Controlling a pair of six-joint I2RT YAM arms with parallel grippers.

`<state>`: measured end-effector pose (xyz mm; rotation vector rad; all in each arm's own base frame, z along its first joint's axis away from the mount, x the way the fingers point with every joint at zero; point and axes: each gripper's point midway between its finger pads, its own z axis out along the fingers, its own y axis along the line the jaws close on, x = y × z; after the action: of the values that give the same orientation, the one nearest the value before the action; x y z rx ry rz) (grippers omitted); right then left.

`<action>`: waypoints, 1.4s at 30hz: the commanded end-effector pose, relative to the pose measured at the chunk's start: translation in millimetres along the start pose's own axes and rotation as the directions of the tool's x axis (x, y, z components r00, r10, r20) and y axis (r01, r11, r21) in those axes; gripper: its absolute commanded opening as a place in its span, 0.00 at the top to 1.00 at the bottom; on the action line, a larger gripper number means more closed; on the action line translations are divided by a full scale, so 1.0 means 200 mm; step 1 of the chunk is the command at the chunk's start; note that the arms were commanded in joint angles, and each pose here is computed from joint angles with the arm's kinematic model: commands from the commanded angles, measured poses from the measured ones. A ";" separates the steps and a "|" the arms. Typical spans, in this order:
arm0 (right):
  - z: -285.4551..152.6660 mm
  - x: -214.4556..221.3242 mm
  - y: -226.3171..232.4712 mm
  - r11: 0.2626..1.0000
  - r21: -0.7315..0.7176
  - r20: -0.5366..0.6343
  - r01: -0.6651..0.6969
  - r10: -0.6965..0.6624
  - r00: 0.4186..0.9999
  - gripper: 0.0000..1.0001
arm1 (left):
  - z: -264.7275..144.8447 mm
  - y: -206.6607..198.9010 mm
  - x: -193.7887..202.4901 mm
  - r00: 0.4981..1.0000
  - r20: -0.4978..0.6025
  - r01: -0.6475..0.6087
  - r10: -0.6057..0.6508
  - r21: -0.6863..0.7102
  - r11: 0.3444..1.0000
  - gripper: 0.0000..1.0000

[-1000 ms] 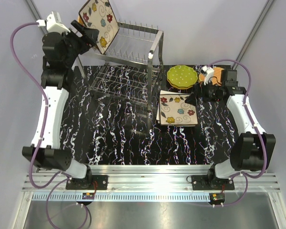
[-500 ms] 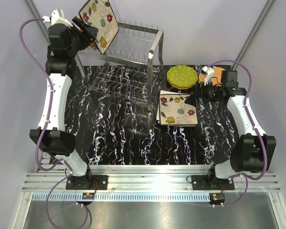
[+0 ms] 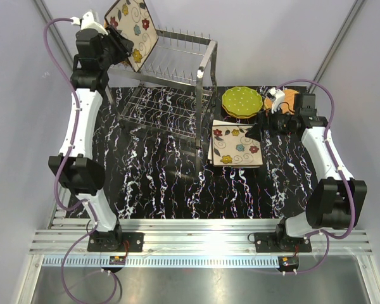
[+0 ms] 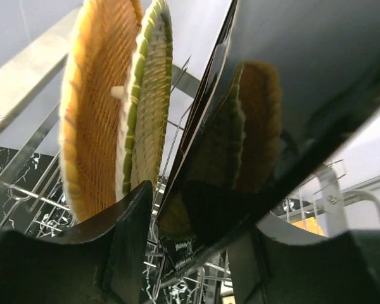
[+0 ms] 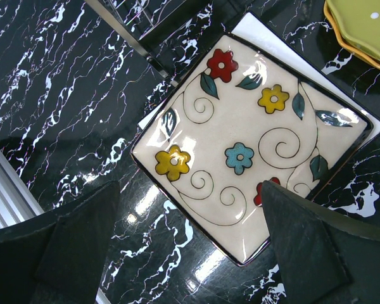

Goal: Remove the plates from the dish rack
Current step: Grab a plate with the left arm

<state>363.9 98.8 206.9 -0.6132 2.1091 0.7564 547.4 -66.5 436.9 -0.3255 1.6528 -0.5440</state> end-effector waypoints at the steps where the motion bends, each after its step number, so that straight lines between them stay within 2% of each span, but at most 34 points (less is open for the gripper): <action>1: -0.03 -0.08 0.05 0.999 -0.007 0.053 0.052 -0.051 0.997 0.00 | 0.02 -0.02 -0.13 0.991 0.092 -0.095 0.093 0.016 0.995 0.56; 4: -0.03 -0.08 0.05 0.999 -0.007 0.054 0.050 -0.049 0.997 0.00 | 0.03 -0.01 -0.15 0.981 0.116 -0.155 0.153 0.002 0.988 0.65; 7: -0.03 -0.08 0.05 0.999 -0.005 0.054 0.050 -0.049 0.997 0.00 | 0.02 -0.04 -0.20 0.962 0.164 -0.226 0.221 0.016 0.974 0.81; 9: -0.03 -0.07 0.04 0.999 -0.003 0.051 0.045 -0.045 0.998 0.00 | 0.02 -0.04 -0.19 0.945 0.183 -0.279 0.270 0.027 0.960 0.88; 10: -0.03 -0.07 0.05 0.999 -0.006 0.053 0.045 -0.045 0.998 0.00 | 0.00 -0.08 -0.24 0.931 0.230 -0.302 0.285 0.042 0.952 0.92; 11: -0.03 -0.07 0.05 0.999 -0.006 0.053 0.045 -0.045 0.998 0.00 | -0.01 -0.09 -0.24 0.923 0.242 -0.322 0.301 0.052 0.945 1.00; 18: -0.03 -0.08 0.05 0.999 -0.008 0.058 0.044 -0.043 0.997 0.00 | -0.11 -0.19 -0.42 0.791 0.412 -0.502 0.452 0.015 0.865 1.00; 24: -0.03 -0.08 0.05 0.999 -0.007 0.056 0.038 -0.037 0.998 0.00 | -0.21 -0.27 -0.56 0.693 0.539 -0.557 0.478 -0.020 0.830 1.00; 32: -0.03 -0.08 0.05 0.999 -0.008 0.059 0.037 -0.037 0.998 0.00 | -0.28 -0.33 -0.66 0.644 0.597 -0.564 0.479 -0.054 0.824 1.00; 42: -0.03 -0.09 0.05 0.999 -0.007 0.059 0.032 -0.031 0.998 0.01 | -0.34 -0.38 -0.74 0.615 0.632 -0.564 0.471 -0.064 0.823 1.00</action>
<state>363.0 99.6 205.9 -0.5875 2.1190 0.7699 559.8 -69.4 443.4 0.1378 1.4530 -0.1706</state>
